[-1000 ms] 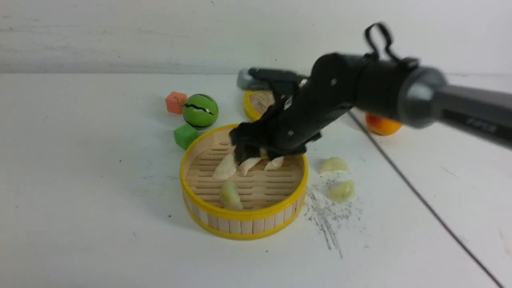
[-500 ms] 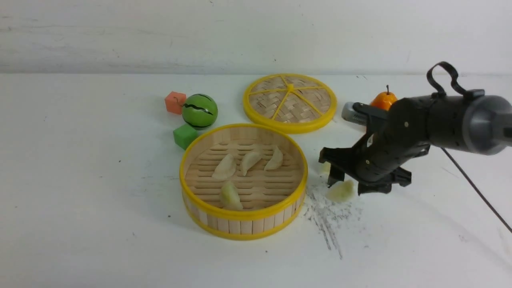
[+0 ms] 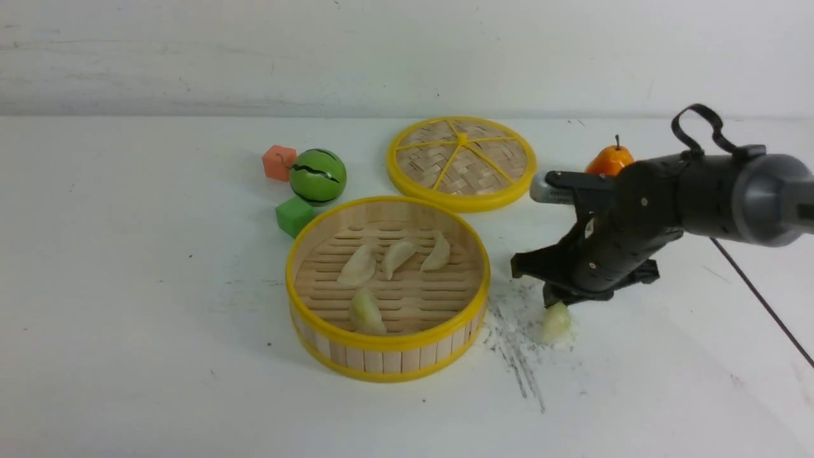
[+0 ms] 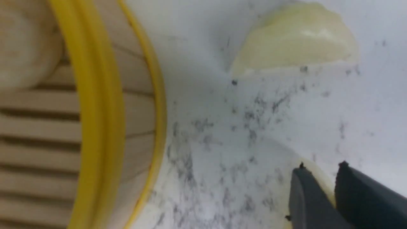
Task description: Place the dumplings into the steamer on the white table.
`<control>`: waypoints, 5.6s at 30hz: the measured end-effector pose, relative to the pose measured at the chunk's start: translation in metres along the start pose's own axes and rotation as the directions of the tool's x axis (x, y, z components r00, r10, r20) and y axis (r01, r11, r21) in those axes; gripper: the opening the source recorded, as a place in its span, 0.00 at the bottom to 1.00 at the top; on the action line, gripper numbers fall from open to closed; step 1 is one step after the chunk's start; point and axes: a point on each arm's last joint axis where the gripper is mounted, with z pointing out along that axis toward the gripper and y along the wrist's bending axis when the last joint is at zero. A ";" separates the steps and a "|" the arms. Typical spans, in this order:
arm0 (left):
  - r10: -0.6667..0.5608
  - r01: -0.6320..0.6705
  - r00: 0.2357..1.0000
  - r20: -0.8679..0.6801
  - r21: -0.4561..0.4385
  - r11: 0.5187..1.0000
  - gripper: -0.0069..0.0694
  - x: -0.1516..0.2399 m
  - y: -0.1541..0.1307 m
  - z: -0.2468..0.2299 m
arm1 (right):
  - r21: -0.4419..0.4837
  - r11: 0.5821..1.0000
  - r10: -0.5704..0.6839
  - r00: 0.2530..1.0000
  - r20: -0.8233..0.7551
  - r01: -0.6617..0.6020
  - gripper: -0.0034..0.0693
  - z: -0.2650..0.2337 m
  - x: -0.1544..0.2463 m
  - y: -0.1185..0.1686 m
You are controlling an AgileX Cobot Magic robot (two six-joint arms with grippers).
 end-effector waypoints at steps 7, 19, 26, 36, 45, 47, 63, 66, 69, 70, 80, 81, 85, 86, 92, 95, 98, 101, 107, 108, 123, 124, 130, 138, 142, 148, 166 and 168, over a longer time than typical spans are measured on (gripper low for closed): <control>0.000 0.000 1.000 0.003 0.002 1.000 0.14 0.000 0.000 0.000 | -0.129 0.978 -0.147 0.981 0.128 0.163 0.15 -0.075 -0.035 0.038; 0.000 0.000 1.000 -0.004 -0.003 1.000 0.14 0.000 0.000 0.000 | -0.329 0.864 -0.362 0.925 0.120 0.381 0.15 -0.012 0.001 0.142; 0.000 0.000 1.000 -0.008 -0.006 1.000 0.15 0.001 0.001 0.000 | -0.313 0.872 -0.369 0.925 0.085 0.377 0.15 0.011 0.006 0.138; 0.000 0.000 1.000 -0.009 -0.006 1.000 0.16 0.001 0.001 0.000 | -0.310 0.873 -0.365 0.926 0.095 0.376 0.56 0.011 0.004 0.137; -0.001 0.001 1.000 -0.010 -0.007 1.000 0.16 0.001 0.001 0.000 | -0.178 0.723 -0.649 0.745 0.152 0.667 0.73 -0.061 -0.022 0.102; -0.001 0.001 1.000 -0.010 -0.007 1.000 0.16 0.001 0.001 0.000 | -0.107 0.684 -0.701 0.691 0.176 0.722 0.73 -0.073 -0.032 0.088; -0.001 0.001 1.000 -0.007 -0.005 1.000 0.17 0.001 0.000 0.000 | 0.006 0.673 -0.740 0.672 0.036 0.740 0.67 0.046 -0.050 -0.003; -0.001 0.001 1.000 -0.007 -0.005 1.000 0.18 0.001 0.000 0.000 | 0.021 0.676 -0.736 0.674 0.066 0.737 0.67 0.049 -0.060 0.000; -0.001 0.001 1.000 -0.007 -0.005 1.000 0.18 0.001 0.000 0.000 | 0.013 0.680 -0.732 0.678 0.064 0.733 0.65 0.053 -0.061 0.001; -0.001 0.001 1.000 -0.007 -0.005 1.000 0.18 0.001 0.000 0.000 | -0.006 0.684 -0.728 0.684 0.047 0.729 0.62 0.057 -0.060 0.001; -0.001 0.001 1.000 -0.006 -0.005 1.000 0.19 0.001 0.000 0.000 | -0.096 0.748 -0.661 0.749 -0.031 0.656 0.38 0.049 -0.058 0.004; -0.001 0.001 1.000 -0.005 -0.004 1.000 0.19 0.000 0.000 0.000 | -0.105 0.761 -0.647 0.761 -0.045 0.640 0.38 0.046 -0.058 0.005; -0.001 0.001 1.000 -0.003 -0.002 1.000 0.19 0.000 0.000 0.000 | -0.140 0.850 -0.514 0.857 -0.015 0.508 0.38 -0.007 -0.076 0.019; -0.001 0.001 1.000 -0.001 -0.001 1.000 0.19 0.000 0.000 0.000 | -0.159 0.867 -0.476 0.879 0.015 0.472 0.38 -0.025 -0.080 0.027; -0.001 0.001 1.000 0.001 0.001 1.000 0.20 0.000 0.000 0.000 | -0.335 0.853 -0.404 0.913 0.059 0.399 0.38 -0.069 -0.065 0.089; -0.001 0.001 1.000 0.001 0.001 1.000 0.20 0.000 0.000 0.000 | -0.351 0.855 -0.417 0.908 -0.028 0.382 0.38 -0.042 -0.046 0.112; -0.003 0.003 1.000 0.001 0.002 1.000 0.20 0.000 0.000 0.000 | -0.314 0.870 -0.426 0.900 -0.093 0.379 0.38 -0.019 -0.035 0.118; -0.004 0.004 1.000 0.000 0.003 1.000 0.20 0.000 0.000 0.000 | -0.220 0.899 -0.416 0.895 -0.161 0.379 0.38 0.011 -0.024 0.118; -0.004 0.004 1.000 -0.002 0.001 1.000 0.21 0.000 0.000 0.000 | -0.175 0.934 -0.342 0.922 -0.181 0.312 0.48 0.023 -0.021 0.118; -0.004 0.004 1.000 -0.003 0.001 1.000 0.21 0.000 0.000 0.000 | -0.171 0.939 -0.328 0.927 -0.182 0.299 0.53 0.023 -0.022 0.118; -0.004 0.004 1.000 -0.005 -0.001 1.000 0.22 0.000 0.000 0.000 | -0.069 0.879 -0.447 0.866 0.224 0.471 0.33 -0.218 -0.028 0.097; -0.004 0.004 1.000 -0.005 -0.001 1.000 0.22 0.000 0.000 0.000 | -0.063 0.871 -0.459 0.854 0.244 0.486 0.25 -0.231 -0.019 0.091; -0.004 0.004 1.000 -0.005 -0.001 1.000 0.22 0.000 0.000 0.000 | -0.058 0.864 -0.464 0.836 0.293 0.500 0.02 -0.237 0.047 0.054; -0.004 0.004 1.000 -0.005 -0.001 1.000 0.22 0.000 0.000 0.000 | -0.104 0.881 -0.417 0.860 0.294 0.462 0.02 -0.197 0.129 0.014; -0.004 0.004 1.000 -0.005 -0.001 1.000 0.23 0.000 0.000 0.000 | -0.098 0.883 -0.439 0.882 0.169 0.458 0.02 -0.168 0.162 -0.003; -0.004 0.004 1.000 -0.005 -0.001 1.000 0.24 0.000 0.000 0.000 | -0.061 0.875 -0.477 0.876 0.072 0.481 0.02 -0.151 0.185 -0.018; -0.003 0.003 1.000 -0.011 -0.005 1.000 0.26 0.001 0.000 0.000 | 0.099 0.977 -0.184 0.518 0.835 0.189 0.03 -0.171 0.284 -0.102; -0.003 0.003 1.000 -0.011 -0.005 1.000 0.26 0.001 0.000 0.000 | 0.111 0.981 -0.176 0.497 0.850 0.156 0.03 -0.174 0.287 -0.105</control>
